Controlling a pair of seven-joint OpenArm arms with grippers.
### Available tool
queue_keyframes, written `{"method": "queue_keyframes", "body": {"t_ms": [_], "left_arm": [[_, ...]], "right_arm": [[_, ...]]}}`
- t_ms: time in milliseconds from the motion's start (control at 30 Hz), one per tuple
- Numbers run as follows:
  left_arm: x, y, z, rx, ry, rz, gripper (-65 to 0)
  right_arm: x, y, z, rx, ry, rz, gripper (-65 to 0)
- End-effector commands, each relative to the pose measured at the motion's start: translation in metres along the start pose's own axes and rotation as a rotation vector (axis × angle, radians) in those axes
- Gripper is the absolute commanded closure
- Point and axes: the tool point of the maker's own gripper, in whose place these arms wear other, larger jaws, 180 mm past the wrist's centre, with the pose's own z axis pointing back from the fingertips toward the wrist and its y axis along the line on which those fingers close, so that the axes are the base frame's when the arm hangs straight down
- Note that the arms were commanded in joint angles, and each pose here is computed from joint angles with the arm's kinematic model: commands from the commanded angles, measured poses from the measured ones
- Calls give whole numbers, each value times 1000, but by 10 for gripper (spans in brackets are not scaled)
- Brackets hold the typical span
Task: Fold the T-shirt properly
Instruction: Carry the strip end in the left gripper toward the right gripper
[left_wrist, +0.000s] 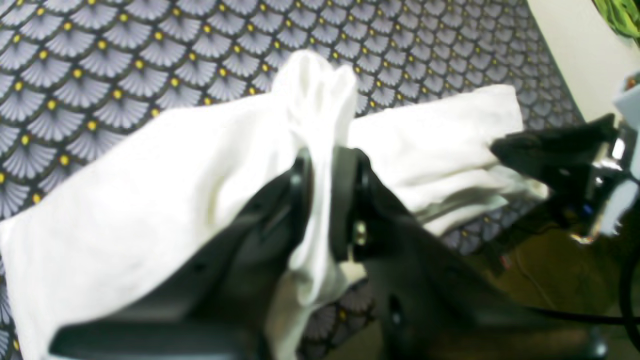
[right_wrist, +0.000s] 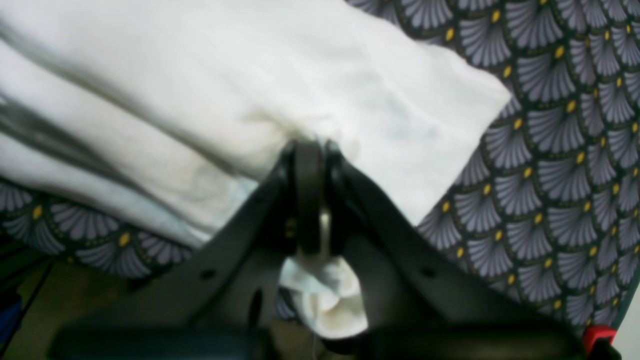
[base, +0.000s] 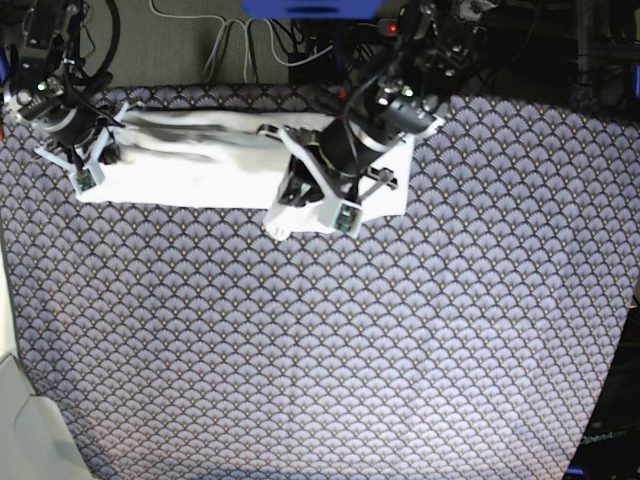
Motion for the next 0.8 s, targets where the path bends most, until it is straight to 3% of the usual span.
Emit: {"method": "queue_keyframes", "body": {"t_ms": [0, 767], "left_arm": [[5, -9, 0, -29, -21, -1, -4], [-2, -5, -27, -28, 25, 16, -5]], "right_arm": [[8, -6, 4, -16, -27, 11, 0], [5, -5, 4, -14, -16, 10, 0]]}}
